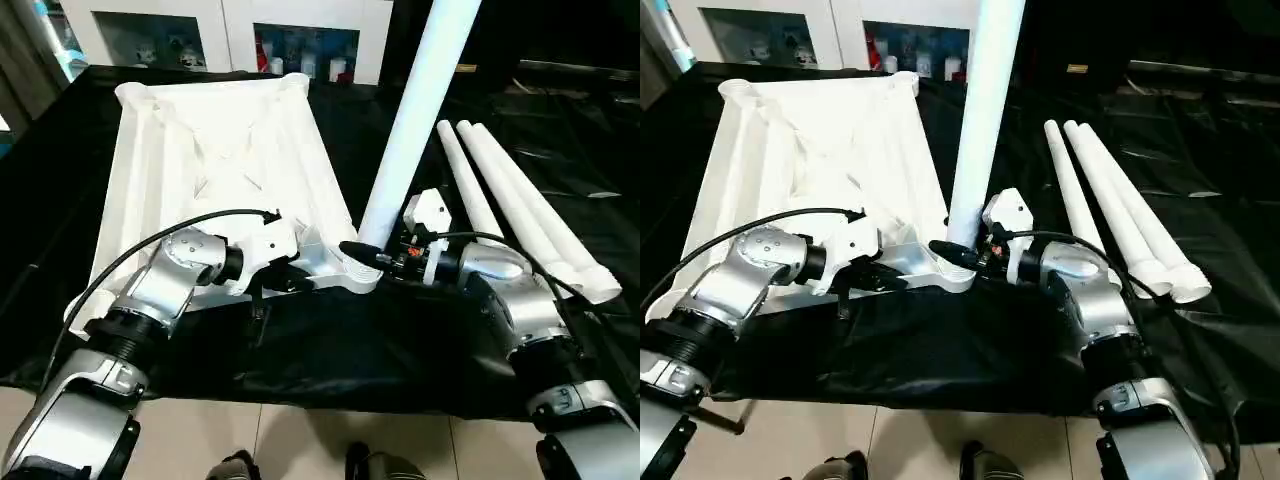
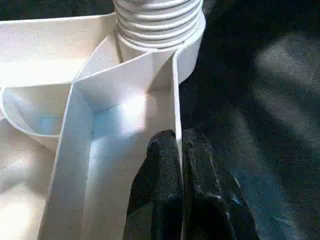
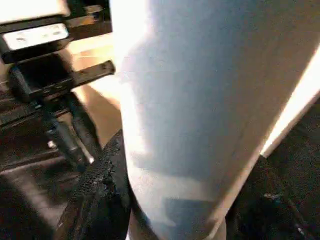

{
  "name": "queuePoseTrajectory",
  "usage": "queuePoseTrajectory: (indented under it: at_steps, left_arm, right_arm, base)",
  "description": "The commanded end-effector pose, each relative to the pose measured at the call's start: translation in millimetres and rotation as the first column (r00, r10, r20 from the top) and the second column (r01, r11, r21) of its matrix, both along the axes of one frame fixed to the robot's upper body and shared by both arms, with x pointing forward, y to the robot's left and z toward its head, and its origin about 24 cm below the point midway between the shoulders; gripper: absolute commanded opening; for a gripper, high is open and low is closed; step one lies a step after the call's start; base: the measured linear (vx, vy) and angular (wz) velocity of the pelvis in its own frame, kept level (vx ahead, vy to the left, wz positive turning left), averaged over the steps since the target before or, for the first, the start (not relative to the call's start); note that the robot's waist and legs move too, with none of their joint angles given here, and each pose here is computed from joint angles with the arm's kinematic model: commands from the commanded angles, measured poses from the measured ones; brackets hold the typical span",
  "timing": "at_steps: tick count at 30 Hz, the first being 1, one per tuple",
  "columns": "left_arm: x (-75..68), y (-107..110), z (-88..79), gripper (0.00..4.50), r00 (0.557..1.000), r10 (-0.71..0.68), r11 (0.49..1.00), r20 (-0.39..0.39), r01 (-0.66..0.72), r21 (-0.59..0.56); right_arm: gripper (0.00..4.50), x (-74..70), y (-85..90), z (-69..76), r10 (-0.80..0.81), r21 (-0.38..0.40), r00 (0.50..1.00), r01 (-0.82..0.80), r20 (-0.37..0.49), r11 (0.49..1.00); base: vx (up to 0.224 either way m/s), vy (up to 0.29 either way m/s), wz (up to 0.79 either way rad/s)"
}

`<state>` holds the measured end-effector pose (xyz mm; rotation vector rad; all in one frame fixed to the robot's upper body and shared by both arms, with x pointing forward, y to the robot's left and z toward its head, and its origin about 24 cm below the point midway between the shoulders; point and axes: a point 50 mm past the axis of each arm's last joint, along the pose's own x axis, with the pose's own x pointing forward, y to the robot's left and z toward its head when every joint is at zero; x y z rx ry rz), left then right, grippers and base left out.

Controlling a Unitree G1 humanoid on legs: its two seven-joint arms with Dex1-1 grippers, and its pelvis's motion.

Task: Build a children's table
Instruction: Rotate leg to tighten

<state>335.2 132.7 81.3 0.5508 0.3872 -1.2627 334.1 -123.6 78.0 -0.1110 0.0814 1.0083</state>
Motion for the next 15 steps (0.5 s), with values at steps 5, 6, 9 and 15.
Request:
queuePoseTrajectory:
  at_steps: [5,6,9,15]
  left_arm:
    - [7.4,-24,12.3,0.00,0.999,-0.017,0.999,0.038,0.018,-0.036]
    - [9.2,-26,13.1,0.00,0.999,-0.005,0.999,0.041,0.006,-0.033]
    - [15.8,-33,13.8,0.00,0.997,0.054,0.998,0.060,-0.053,-0.016]
    - [30.3,-55,7.4,0.00,0.964,0.248,0.967,0.096,-0.252,0.034]
  right_arm:
    - [1.91,-7.9,-32.1,-75.7,-0.434,-0.223,0.856,0.382,-0.282,0.897]
    - [1.91,-5.9,-30.5,-75.8,-0.465,-0.218,0.836,0.415,-0.290,0.883]
    - [1.91,-0.4,-23.7,-76.5,-0.538,-0.215,0.782,0.494,-0.314,0.843]
    - [1.91,10.2,0.3,-78.6,-0.652,-0.247,0.669,0.605,-0.357,0.757]
  base:
    - [0.000,0.000,0.00]
    - [0.000,0.000,0.00]
    - [0.000,0.000,0.00]
    - [-0.019,-0.058,0.10]
